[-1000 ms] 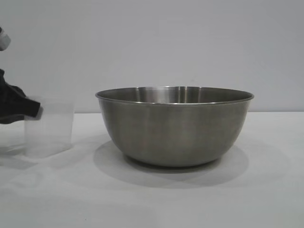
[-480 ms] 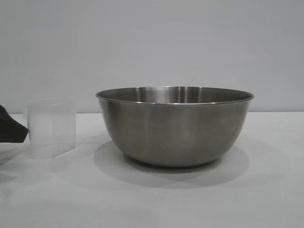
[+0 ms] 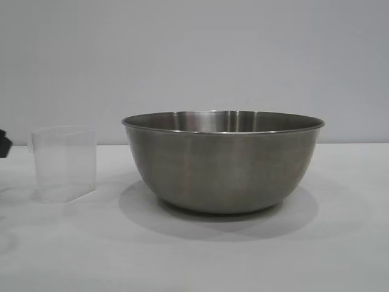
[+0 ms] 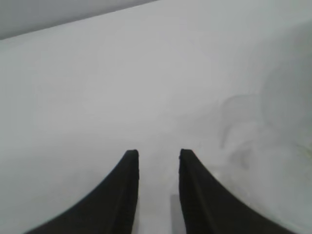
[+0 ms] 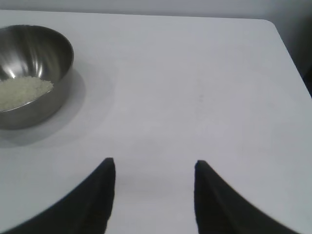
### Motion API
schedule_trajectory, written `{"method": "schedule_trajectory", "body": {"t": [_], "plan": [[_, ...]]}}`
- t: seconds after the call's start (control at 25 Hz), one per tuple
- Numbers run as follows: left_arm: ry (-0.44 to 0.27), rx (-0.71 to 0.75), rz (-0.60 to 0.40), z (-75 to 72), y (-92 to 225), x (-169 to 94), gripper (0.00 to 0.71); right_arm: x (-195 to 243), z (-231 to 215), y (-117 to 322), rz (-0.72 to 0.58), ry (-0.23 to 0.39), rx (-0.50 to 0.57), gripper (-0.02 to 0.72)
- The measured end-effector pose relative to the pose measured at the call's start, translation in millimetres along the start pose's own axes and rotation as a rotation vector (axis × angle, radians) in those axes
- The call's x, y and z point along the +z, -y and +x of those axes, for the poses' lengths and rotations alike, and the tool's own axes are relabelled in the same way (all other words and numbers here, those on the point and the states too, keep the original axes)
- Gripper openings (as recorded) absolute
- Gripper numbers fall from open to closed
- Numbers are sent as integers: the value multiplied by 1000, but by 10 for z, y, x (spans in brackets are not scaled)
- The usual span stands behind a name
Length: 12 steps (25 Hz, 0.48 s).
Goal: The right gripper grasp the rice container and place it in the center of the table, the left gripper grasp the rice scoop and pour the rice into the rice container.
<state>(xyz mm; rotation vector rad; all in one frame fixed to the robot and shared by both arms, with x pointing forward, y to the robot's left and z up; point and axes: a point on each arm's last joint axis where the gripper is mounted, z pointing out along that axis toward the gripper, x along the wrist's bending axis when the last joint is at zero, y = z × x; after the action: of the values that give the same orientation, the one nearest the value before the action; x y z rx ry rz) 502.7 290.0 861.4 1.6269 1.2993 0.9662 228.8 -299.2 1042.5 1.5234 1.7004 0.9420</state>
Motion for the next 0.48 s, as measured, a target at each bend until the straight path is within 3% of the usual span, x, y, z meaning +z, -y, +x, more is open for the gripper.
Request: {"method": "schedule_trajectory", "body": {"t": [0.16, 0.28, 0.32, 0.44, 0.48], "plan": [[-24, -2, -45, 253, -81, -16, 149, 0, 0, 0, 0, 0, 0, 365], [-6, 30, -102, 272, -228, -54, 149, 0, 0, 0, 0, 0, 0, 365], [-4, 36, -128, 271, -295, -78, 202, 0, 0, 0, 0, 0, 0, 365], [-4, -2, -203, 279, -494, -162, 195, 0, 0, 0, 0, 0, 0, 365], [-7, -13, -223, 283, -543, -186, 237, 0, 0, 0, 0, 0, 0, 365]]}}
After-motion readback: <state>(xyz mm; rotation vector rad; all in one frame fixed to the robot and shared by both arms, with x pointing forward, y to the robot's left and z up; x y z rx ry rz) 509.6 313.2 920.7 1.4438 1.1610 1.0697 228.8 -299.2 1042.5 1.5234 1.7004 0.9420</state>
